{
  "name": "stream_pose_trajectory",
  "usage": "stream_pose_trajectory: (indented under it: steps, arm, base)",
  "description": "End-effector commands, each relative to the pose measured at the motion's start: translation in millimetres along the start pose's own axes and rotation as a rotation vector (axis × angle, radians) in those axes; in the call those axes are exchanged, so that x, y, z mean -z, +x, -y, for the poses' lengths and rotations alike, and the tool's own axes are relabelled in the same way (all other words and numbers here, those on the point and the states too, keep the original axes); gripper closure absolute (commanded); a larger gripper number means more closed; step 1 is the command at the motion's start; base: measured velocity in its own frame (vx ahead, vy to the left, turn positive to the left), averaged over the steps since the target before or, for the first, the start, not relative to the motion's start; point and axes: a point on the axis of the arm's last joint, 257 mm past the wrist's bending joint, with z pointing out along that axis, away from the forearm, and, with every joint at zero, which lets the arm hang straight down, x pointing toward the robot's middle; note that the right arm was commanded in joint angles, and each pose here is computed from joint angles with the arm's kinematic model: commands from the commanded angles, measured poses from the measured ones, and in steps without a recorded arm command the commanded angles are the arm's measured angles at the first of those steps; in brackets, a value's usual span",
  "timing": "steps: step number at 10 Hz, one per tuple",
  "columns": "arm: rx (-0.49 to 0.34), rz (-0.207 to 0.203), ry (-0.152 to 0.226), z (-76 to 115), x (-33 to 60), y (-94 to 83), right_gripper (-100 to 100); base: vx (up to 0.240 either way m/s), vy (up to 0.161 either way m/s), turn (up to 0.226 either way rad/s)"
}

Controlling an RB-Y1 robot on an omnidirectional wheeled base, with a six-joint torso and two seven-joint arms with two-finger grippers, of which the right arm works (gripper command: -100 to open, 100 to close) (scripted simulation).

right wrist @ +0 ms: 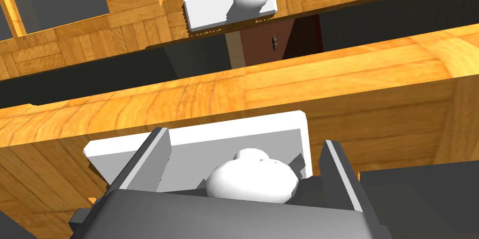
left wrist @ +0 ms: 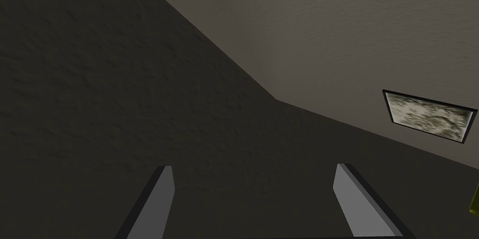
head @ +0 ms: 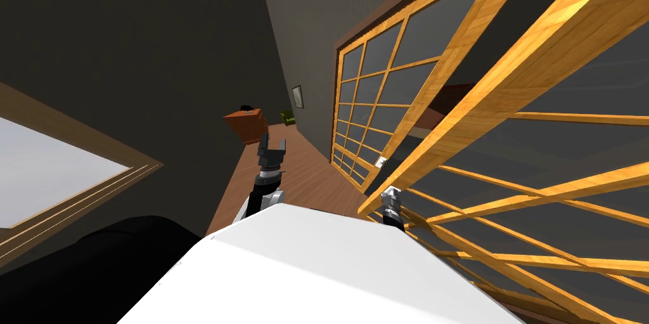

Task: Pull the door open

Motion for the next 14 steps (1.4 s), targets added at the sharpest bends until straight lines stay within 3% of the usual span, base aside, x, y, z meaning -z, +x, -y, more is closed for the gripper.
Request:
stream_pose_trajectory:
  steps: [1, 14]
  arm:
    - [-0.044, 0.009, -0.005, -1.9, -1.3, -2.2, -100]
    - [-0.483, 0.034, -0.024, 2.3, -10.9, 17.6, -100]
  base:
    - [-0.082, -0.033, -0.014]
    - [-0.067, -0.016, 0.041]
